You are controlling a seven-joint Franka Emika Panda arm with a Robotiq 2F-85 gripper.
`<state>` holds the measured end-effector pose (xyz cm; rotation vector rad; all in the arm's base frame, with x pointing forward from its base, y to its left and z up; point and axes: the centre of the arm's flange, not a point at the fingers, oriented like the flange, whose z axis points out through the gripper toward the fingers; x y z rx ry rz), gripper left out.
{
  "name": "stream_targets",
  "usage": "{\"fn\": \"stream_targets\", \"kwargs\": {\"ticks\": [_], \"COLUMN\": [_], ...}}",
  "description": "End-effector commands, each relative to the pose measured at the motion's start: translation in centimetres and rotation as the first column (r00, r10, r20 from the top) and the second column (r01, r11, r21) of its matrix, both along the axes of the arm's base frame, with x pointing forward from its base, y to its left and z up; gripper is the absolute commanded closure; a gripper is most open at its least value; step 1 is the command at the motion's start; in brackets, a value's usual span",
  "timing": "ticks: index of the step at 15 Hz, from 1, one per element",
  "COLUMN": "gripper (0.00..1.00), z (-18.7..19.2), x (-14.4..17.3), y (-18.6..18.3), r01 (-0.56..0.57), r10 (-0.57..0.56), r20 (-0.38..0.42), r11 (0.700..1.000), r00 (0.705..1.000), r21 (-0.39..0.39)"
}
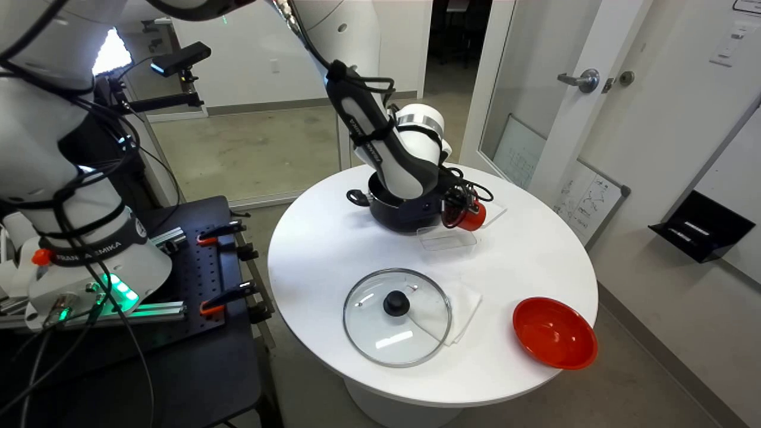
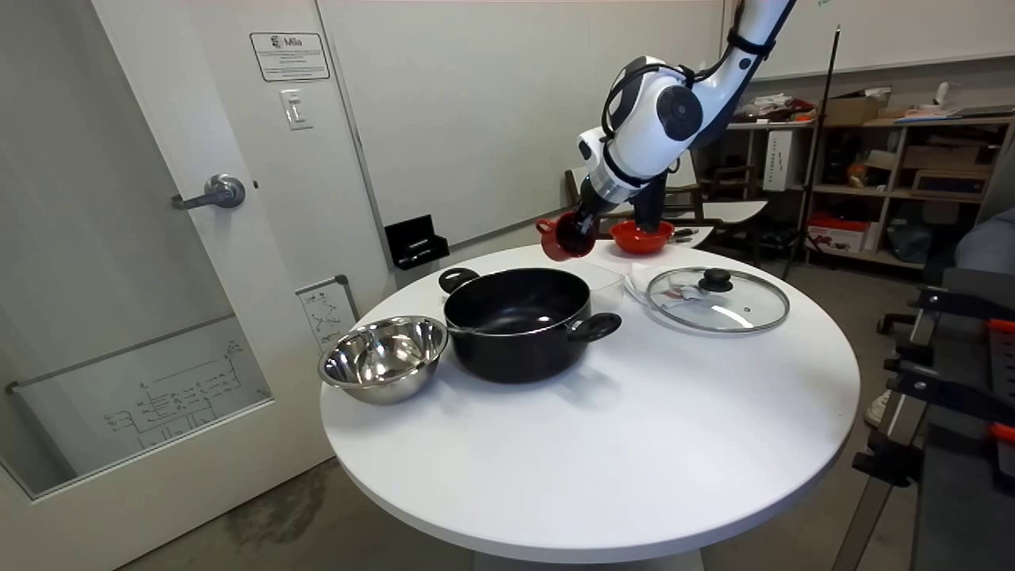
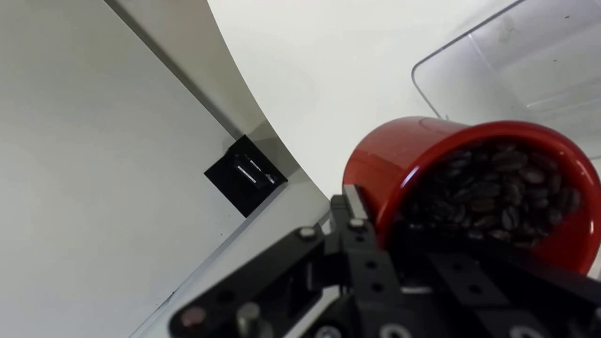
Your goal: Pour the contents in the red cup into the clear bowl
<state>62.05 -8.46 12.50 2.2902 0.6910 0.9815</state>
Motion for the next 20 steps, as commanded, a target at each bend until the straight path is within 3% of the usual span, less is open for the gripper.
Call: {"fn": "stream_targets", "kwargs": {"ticks": [1,4,10,15,20], "gripper": [0.98,0.98,0.98,0.98,0.98], "z": [-0.5,0.0,0.7,0.2,-1.5], "x": [1.0,1.9,2.4,2.5,1.6], "y": [-0.6,0.4,1.1,0.0,-1.3], "r01": [-0.046,-0.066,-0.117,-0.062,-0.030], "r10": [0.045,0.066,0.123,0.085,0.051], "r20": [0.043,0.074,0.056,0.120,0.097], "r11": [0.999,0.998,0.988,0.982,0.977], "r00": [0.998,0.995,0.991,0.989,0.994], "r21": [0.004,0.001,-0.105,-0.179,-0.211]}}
